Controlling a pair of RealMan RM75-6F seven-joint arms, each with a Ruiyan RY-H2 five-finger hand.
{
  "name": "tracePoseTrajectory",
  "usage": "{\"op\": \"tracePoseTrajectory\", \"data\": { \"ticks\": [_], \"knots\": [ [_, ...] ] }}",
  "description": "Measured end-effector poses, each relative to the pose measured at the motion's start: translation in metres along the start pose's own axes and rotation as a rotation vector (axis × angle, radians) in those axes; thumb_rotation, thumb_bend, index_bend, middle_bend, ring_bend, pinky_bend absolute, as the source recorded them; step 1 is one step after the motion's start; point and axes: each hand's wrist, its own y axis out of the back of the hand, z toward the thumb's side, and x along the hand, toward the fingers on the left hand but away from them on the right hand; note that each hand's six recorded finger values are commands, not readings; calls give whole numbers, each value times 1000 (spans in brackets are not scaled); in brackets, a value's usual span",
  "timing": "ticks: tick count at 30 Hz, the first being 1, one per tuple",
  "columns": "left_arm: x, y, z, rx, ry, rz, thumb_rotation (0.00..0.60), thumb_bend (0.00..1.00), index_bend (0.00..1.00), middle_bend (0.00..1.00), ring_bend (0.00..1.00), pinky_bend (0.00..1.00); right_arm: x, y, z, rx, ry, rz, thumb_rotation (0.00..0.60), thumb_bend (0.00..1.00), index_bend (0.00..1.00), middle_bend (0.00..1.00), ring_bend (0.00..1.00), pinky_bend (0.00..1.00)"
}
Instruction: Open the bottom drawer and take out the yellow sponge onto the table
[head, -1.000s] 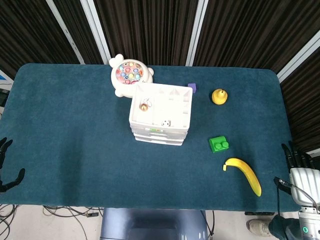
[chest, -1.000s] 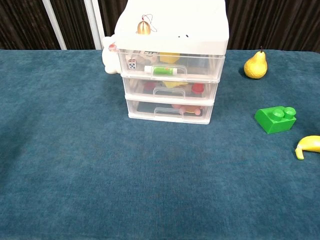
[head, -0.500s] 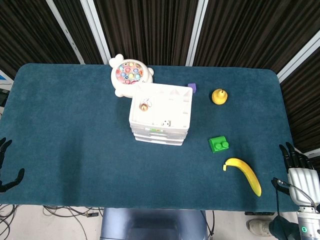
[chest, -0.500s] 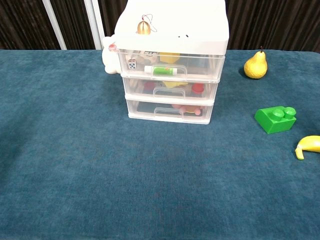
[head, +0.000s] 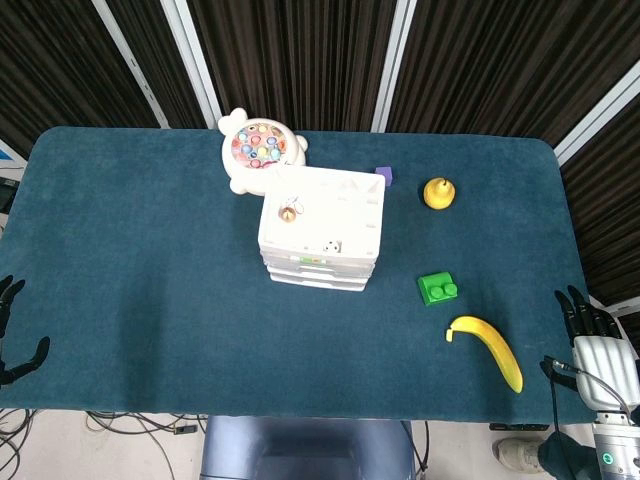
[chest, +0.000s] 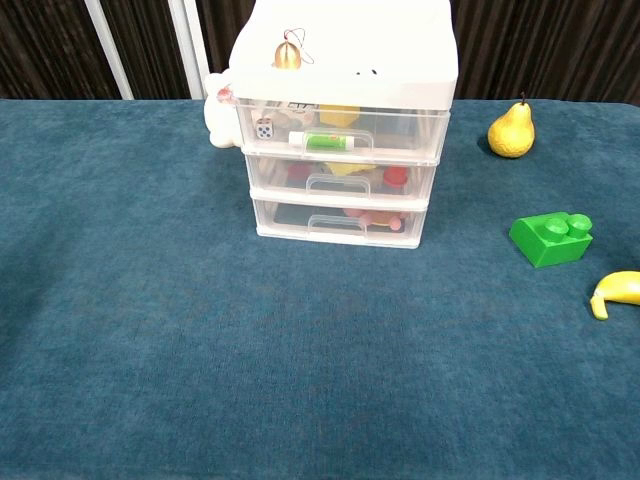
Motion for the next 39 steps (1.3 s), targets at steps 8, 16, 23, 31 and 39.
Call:
{"op": "tracePoseTrajectory", "data": {
  "ticks": [8,16,23,31,39],
  "knots": [
    [0,0,2,-10,1,4,600,356,34,0,0,0,3,-8,12,-164,16,78,600,136,0,489,664,818],
    [0,0,1,-9,4,4,600,356,34,0,0,0,2,-24,56,-540,114,313,600,238,0,835,929,1000],
    [1,2,-1,-12,11,8,600,356,34,0,0,0,-13,-45,119,-709,236,555,600,321,0,927,998,1000],
    [2,3,-2,-21,9,12,600,356,34,0,0,0,-22,-68,184,-858,289,666,600,374,0,965,1000,1000],
    [2,1,-2,-17,11,3,600,356,34,0,0,0,-31,-89,236,-977,328,722,600,412,0,981,1000,1000]
  ]
}}
